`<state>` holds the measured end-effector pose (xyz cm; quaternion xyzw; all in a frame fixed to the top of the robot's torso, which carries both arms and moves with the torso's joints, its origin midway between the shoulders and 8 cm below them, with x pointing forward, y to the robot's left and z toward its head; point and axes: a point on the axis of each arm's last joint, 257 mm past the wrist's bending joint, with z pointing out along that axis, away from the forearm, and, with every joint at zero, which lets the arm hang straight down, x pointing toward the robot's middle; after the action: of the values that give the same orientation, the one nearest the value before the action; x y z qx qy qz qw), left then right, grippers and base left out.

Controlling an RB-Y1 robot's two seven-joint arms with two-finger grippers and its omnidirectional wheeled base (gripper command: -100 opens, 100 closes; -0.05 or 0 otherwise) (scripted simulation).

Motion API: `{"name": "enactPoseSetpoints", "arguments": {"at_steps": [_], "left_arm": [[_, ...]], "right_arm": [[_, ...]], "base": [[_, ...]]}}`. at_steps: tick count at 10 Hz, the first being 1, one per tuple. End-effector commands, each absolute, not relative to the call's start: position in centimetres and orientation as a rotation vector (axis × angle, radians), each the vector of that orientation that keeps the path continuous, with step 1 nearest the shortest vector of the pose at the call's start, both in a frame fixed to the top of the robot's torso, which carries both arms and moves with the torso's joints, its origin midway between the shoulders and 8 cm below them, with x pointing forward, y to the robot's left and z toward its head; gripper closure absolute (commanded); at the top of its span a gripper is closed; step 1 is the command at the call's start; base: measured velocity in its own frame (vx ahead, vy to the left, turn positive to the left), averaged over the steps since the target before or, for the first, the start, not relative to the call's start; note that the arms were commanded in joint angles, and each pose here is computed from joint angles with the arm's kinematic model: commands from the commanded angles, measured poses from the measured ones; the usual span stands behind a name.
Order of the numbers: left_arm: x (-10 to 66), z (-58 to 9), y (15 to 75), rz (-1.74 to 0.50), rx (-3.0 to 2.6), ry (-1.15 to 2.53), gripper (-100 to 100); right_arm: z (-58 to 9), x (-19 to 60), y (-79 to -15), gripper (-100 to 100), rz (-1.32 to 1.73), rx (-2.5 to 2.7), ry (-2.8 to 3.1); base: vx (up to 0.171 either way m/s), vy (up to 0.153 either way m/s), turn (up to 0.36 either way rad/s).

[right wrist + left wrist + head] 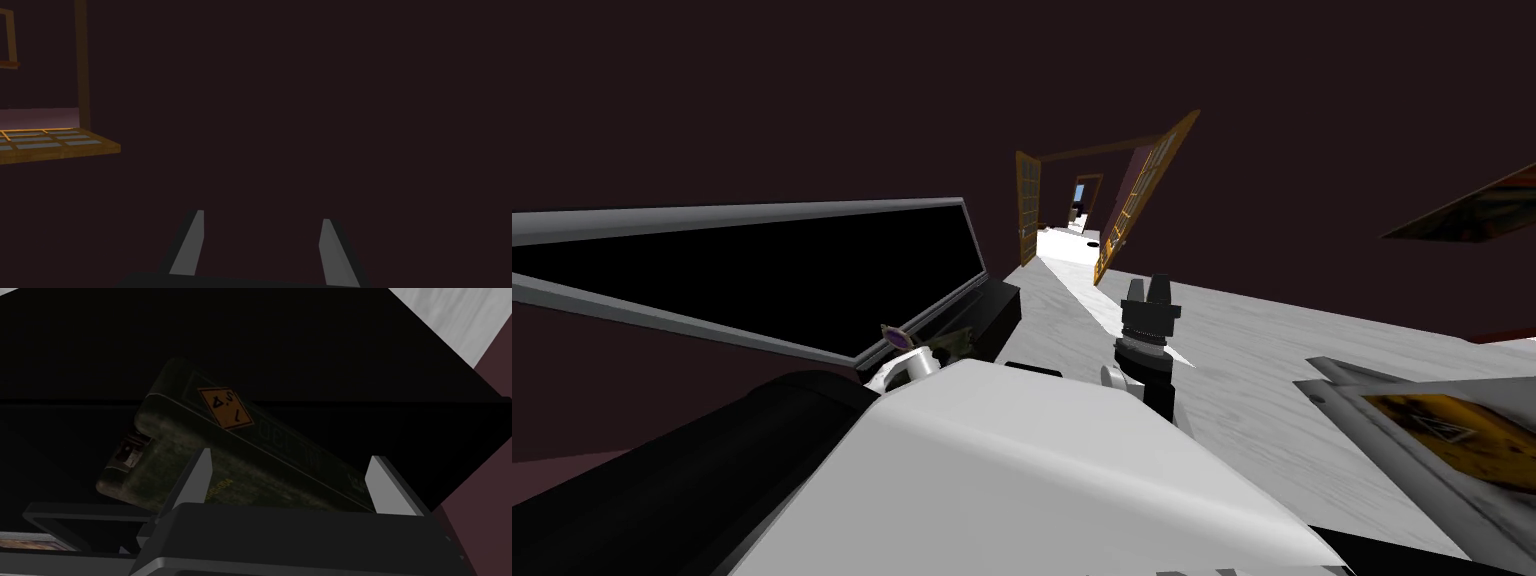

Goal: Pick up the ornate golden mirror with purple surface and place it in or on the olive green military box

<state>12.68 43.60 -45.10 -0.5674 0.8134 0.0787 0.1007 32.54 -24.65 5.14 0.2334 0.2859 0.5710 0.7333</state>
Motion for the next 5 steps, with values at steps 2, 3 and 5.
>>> {"name": "enactPoseSetpoints", "arguments": {"at_steps": [2, 3, 5], "left_arm": [[11.3, -46.9, 44.8, 0.238, -1.719, 2.379, -100], [12.0, -46.9, 44.4, 0.194, -1.709, 2.376, -100], [6.7, -48.3, 46.5, 0.296, -1.827, 2.376, -100]], "right_arm": [[5.1, 32.5, -24.6, 0, 1.256, 0.513, 0.629], [5.1, 32.5, -24.6, 0, 1.256, 0.513, 0.629], [5.2, 32.5, -24.6, 0, 1.256, 0.513, 0.628]], "base": [[0.012, 0.008, -0.003], [0.000, 0.000, 0.000], [-0.107, -0.116, -0.369]]}}
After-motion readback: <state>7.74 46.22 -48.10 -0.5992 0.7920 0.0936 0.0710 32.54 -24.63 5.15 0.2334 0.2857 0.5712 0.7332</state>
